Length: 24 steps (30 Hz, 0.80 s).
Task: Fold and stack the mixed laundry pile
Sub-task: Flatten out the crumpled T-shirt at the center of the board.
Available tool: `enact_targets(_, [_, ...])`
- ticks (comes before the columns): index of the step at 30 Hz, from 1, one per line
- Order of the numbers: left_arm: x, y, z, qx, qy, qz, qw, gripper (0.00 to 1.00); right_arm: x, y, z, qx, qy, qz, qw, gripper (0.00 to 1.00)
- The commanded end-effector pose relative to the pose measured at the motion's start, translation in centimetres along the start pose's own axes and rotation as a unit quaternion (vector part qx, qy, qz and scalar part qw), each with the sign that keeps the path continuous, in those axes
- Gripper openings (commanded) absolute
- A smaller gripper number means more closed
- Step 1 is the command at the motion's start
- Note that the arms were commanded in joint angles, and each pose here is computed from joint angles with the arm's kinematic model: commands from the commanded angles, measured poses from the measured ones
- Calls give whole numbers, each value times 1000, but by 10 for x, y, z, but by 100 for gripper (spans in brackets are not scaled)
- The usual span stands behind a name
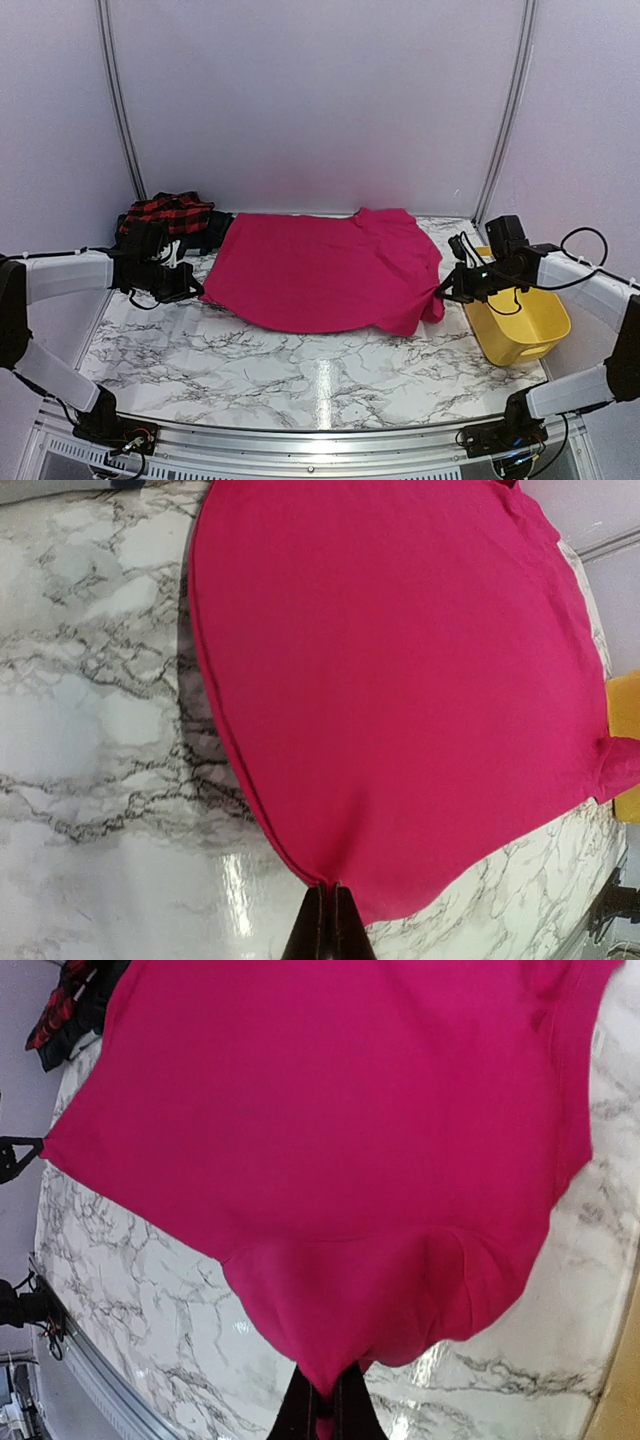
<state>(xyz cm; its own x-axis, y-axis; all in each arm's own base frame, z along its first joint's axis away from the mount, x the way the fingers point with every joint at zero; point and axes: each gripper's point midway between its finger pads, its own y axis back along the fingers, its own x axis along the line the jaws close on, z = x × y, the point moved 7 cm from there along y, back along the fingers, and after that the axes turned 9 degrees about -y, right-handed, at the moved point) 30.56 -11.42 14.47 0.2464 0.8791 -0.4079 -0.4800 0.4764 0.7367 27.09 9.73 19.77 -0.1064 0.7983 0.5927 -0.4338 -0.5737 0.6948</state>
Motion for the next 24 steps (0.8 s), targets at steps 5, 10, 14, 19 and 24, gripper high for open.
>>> enact_targets(5, [0,25,-55,67,5,35,997,0,1,-2,-77,133,-38,-19,990,0])
enact_targets(10, [-4,36,-72,145,62,50,986,0,12,4,-113,200,-53,-36,978,6])
enact_targets(14, [-4,61,-63,135,92,102,981,18,19,21,-119,216,-63,-44,973,41])
enact_targets(19, [14,91,-36,77,100,214,969,69,40,44,-77,139,-29,-62,988,71])
enact_targets(24, [-16,73,-1,49,34,118,991,83,39,13,-43,114,-9,-69,991,66])
